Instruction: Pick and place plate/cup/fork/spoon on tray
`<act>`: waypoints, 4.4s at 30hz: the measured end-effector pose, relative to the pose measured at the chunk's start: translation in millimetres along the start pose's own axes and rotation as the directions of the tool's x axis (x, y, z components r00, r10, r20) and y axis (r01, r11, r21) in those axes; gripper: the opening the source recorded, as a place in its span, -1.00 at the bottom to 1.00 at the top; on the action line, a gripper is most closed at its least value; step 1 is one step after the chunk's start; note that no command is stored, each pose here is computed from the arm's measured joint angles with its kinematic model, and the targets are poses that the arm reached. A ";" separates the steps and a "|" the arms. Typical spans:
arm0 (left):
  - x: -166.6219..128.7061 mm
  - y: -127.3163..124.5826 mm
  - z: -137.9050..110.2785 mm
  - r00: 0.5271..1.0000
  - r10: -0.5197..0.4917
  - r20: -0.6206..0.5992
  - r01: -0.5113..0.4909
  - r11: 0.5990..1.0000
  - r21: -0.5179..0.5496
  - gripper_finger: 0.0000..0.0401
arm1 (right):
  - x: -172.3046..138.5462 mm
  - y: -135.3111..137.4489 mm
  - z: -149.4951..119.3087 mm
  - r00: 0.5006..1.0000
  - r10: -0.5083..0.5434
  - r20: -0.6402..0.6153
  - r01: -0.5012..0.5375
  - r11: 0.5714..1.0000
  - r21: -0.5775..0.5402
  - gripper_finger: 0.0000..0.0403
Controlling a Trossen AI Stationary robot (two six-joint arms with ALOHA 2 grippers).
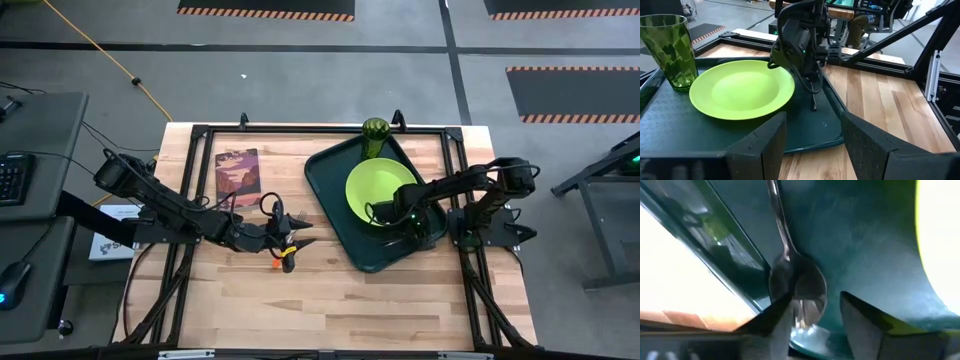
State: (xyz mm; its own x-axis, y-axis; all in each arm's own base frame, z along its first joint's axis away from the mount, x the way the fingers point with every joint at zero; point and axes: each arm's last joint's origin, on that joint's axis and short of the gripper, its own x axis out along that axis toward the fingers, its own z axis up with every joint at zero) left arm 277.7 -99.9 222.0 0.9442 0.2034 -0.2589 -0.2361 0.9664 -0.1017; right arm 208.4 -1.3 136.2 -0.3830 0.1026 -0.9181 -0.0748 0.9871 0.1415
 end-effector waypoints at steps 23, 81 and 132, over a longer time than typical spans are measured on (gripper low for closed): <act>0.0 0.8 0.4 1.000 0.028 0.009 -0.028 1.000 0.007 -0.11 | -36.4 -8.6 -44.3 0.880 -0.445 0.165 0.369 0.860 0.352 -0.62; -4.4 4.0 -1.8 0.998 0.043 -0.043 -0.042 0.998 0.043 -0.11 | -75.9 -89.3 -64.7 0.745 -0.483 0.459 -0.115 0.585 0.803 -1.00; 25.7 28.3 -111.3 0.761 0.305 -0.572 -0.408 0.911 -0.058 -0.95 | -86.6 -39.4 -73.1 0.321 -0.524 0.789 -0.259 0.753 0.605 -1.00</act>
State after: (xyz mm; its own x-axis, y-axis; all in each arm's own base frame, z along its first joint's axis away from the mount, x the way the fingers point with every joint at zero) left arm 269.8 -84.8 105.6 0.5157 0.3598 -0.7775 -0.6137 0.7884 -0.0423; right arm 177.1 -58.0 237.3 0.6427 -0.3871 -0.6612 0.6001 0.7909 0.1203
